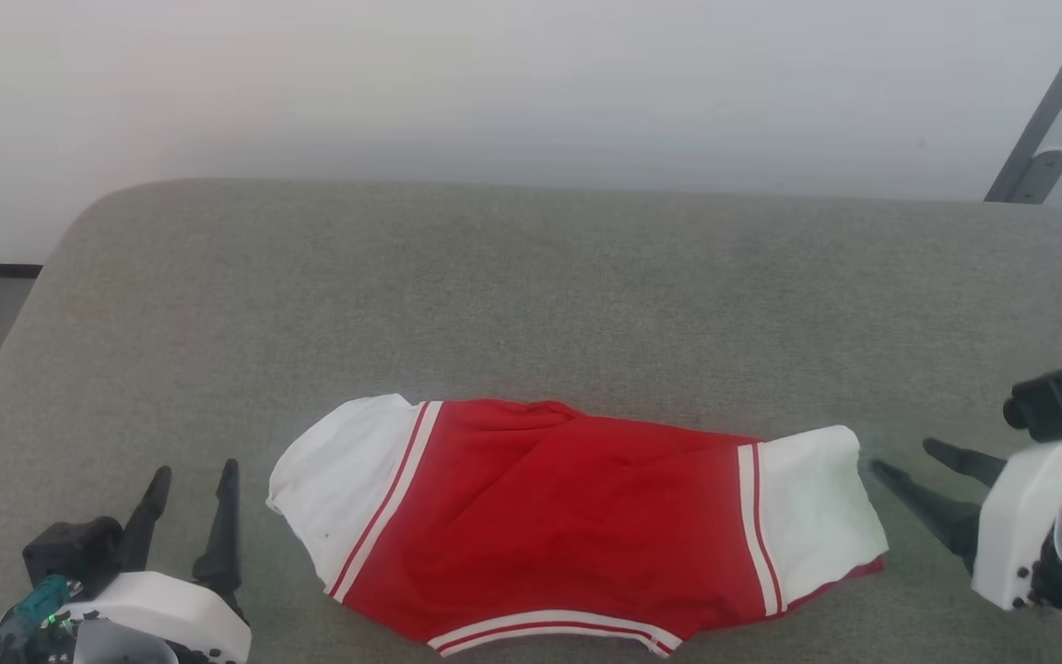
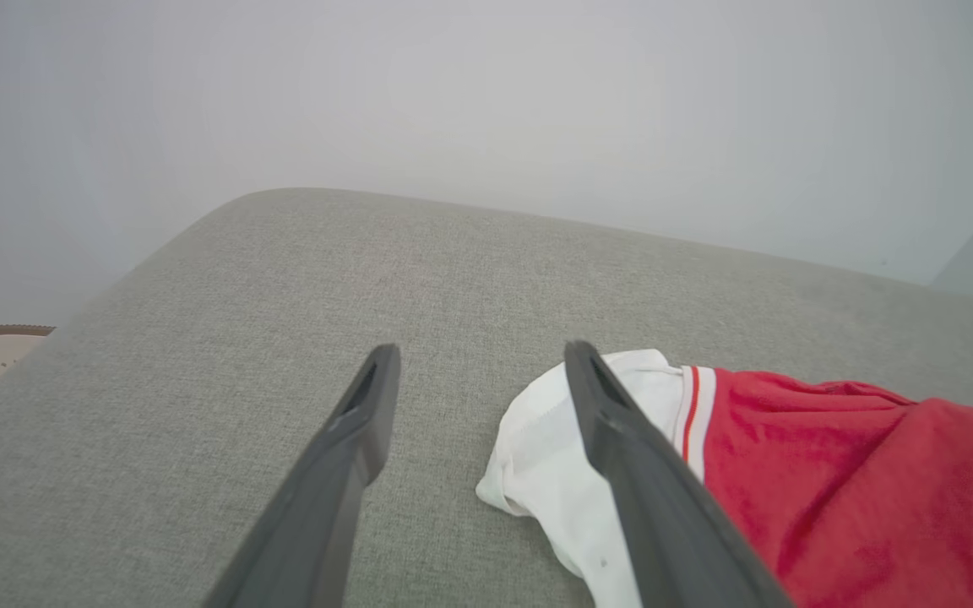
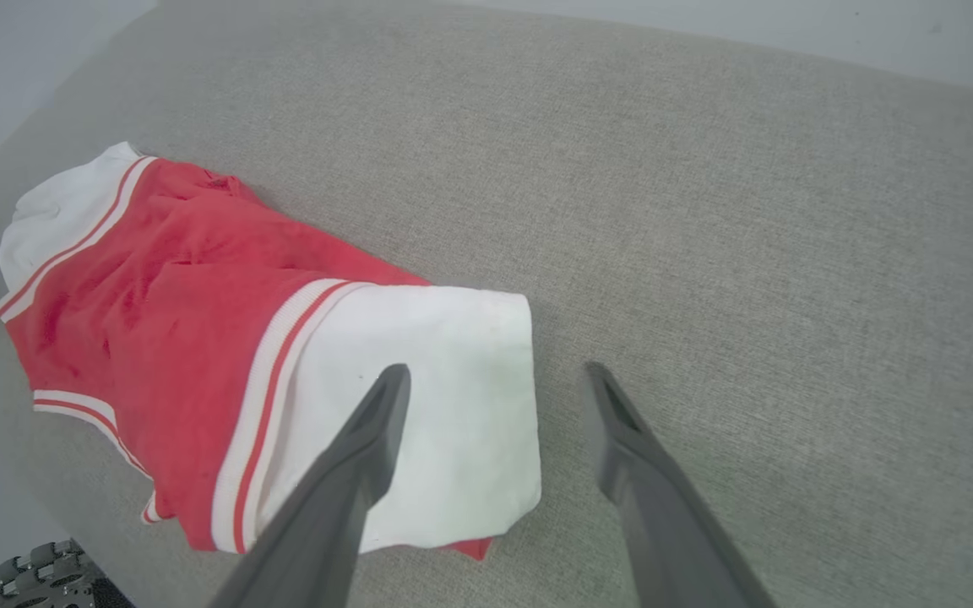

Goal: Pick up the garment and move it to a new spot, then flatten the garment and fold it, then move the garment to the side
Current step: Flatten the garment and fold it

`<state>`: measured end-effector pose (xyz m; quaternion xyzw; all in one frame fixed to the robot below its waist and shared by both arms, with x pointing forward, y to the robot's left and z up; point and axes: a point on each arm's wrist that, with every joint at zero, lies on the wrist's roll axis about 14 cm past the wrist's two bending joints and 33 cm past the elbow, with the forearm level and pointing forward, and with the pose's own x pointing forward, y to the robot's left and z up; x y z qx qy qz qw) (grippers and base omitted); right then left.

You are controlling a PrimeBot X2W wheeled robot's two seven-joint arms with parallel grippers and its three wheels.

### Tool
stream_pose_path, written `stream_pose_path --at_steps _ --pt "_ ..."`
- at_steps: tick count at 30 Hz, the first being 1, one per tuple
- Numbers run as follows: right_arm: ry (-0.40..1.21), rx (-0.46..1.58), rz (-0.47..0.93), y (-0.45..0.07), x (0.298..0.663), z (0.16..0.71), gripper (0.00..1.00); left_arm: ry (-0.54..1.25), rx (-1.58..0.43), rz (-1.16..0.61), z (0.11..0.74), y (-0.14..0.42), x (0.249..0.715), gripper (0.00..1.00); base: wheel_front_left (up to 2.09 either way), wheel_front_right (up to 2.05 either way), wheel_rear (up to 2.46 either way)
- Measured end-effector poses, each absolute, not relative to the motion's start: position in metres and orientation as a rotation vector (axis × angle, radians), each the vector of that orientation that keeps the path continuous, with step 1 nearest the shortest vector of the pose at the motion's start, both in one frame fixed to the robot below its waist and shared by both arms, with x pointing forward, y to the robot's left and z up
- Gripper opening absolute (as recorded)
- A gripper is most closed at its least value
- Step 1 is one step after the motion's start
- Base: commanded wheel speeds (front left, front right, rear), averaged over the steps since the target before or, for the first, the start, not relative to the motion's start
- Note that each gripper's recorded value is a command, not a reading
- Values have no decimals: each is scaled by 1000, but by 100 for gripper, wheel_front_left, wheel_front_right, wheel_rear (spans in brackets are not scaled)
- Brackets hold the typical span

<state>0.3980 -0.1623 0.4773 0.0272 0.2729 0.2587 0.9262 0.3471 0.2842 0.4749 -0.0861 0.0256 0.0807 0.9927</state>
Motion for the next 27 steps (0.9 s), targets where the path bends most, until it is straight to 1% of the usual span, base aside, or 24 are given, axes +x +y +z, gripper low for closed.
stream_pose_path --at_steps 2,7,15,22,23,24,27 --pt "567 75 523 -160 401 476 100 56 -168 164 474 284 347 100 0 0 0" --pt "648 88 510 -156 403 460 100 70 -167 163 469 283 346 100 0 0 0" --pt "782 56 525 -141 409 426 100 87 -166 170 465 283 351 100 0 0 0" --pt "861 21 545 -128 414 400 100 104 -166 191 460 287 352 100 0 0 0" --pt "870 16 543 -128 415 397 36 107 -165 195 459 288 351 100 0 0 0" --pt "870 12 547 -126 417 396 0 110 -165 198 458 289 351 100 0 0 0" --pt "859 7 548 -124 423 397 0 115 -165 206 456 291 349 100 0 0 0"
